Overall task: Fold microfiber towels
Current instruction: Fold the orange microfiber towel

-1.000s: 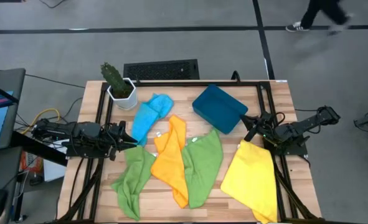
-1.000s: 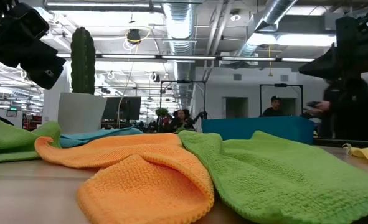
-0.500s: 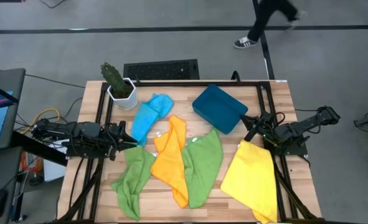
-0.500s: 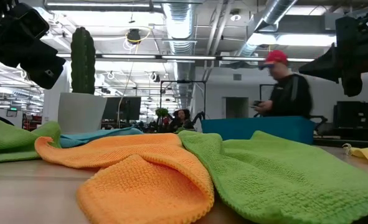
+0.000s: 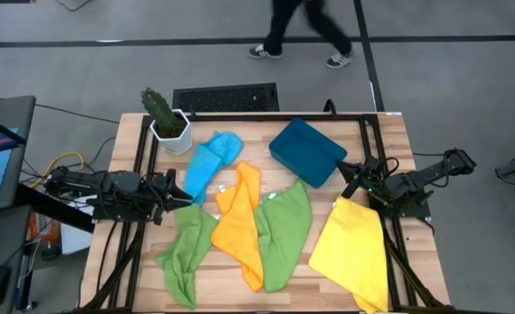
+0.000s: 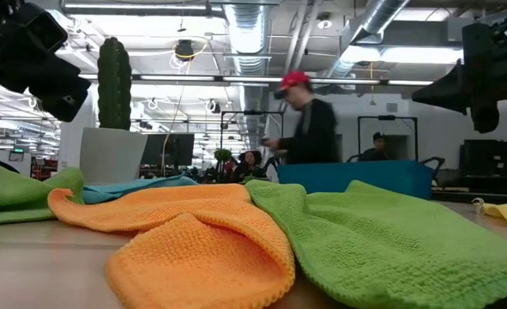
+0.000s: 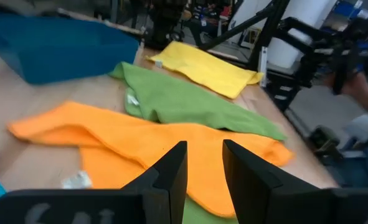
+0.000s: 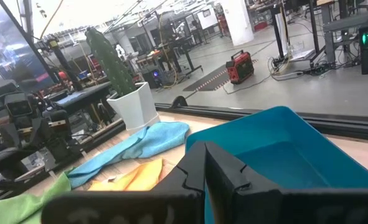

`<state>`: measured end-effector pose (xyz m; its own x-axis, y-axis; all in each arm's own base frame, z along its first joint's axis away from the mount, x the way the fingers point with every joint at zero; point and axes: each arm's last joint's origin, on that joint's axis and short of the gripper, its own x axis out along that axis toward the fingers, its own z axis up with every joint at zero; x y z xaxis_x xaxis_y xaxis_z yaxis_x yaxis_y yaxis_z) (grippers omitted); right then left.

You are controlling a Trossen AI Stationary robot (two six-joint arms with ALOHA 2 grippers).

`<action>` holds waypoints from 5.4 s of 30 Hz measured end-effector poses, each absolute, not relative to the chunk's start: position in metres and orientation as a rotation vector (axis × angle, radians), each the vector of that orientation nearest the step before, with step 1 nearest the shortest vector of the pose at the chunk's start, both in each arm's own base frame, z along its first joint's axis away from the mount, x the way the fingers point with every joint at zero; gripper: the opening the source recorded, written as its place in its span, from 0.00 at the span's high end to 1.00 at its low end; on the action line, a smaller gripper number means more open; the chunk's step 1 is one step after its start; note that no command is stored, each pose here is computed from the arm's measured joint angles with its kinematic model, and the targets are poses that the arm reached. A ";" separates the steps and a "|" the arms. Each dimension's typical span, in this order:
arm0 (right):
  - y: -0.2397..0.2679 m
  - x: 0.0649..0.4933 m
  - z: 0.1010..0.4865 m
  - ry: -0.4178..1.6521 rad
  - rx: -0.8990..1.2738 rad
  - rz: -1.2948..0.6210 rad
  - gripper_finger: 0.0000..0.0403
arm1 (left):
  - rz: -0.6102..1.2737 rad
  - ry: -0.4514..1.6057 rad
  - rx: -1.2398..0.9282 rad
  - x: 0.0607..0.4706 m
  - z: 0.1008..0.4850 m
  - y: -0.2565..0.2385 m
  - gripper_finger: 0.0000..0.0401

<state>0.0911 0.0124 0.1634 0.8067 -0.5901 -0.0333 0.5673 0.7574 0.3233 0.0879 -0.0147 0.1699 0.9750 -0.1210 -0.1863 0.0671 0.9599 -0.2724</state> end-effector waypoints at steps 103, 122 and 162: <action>-0.002 0.341 0.243 0.411 0.017 -0.600 0.53 | 0.497 0.337 -0.250 0.181 0.266 0.011 0.52; -0.079 0.467 0.153 0.777 0.211 -0.676 0.54 | 0.528 0.453 -0.276 0.175 0.255 0.014 0.52; -0.080 0.481 0.123 0.937 0.405 -0.691 0.74 | 0.583 0.445 -0.258 0.174 0.255 0.016 0.52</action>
<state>0.4811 -0.0796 0.1232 0.4038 -0.3618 -0.8403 0.6959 0.7177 0.0253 0.1744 0.0160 0.2548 0.7444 0.4714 -0.4729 -0.5804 0.8070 -0.1092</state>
